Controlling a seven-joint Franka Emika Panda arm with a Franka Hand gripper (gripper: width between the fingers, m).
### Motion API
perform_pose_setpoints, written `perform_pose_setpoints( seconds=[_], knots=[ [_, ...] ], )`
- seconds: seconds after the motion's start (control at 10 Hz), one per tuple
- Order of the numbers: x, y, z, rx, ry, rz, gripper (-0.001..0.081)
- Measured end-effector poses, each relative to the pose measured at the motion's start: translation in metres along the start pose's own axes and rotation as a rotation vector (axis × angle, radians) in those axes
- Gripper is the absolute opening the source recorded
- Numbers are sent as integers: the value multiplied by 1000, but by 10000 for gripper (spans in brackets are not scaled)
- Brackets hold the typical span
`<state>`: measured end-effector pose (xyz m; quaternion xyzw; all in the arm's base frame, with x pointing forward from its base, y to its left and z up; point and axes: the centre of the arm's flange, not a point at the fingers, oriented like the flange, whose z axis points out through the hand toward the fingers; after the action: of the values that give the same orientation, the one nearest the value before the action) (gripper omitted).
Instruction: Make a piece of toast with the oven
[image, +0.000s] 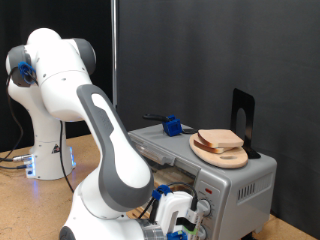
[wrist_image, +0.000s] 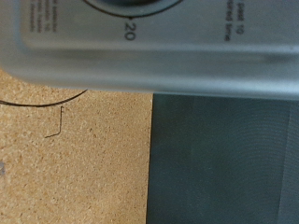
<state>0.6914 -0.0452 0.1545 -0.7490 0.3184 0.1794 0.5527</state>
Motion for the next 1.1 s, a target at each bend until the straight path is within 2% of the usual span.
perform_pose_setpoints(
  seconds=[0.1,0.2,0.3,0.4,0.5,0.6,0.7,0.9,1.1],
  knots=[
    [0,0,2,-2,-2,1,609],
    [0,1,4,-3,-4,2,609],
    [1,3,5,-4,-6,4,423],
    [1,4,6,-4,-7,6,423],
    [1,4,6,-3,-8,6,288],
    [-1,1,6,-2,-16,2,288],
    [-1,0,6,-2,-17,2,105],
    [-1,0,6,0,-8,-29,95],
    [-9,1,6,25,63,-191,95]
  ],
)
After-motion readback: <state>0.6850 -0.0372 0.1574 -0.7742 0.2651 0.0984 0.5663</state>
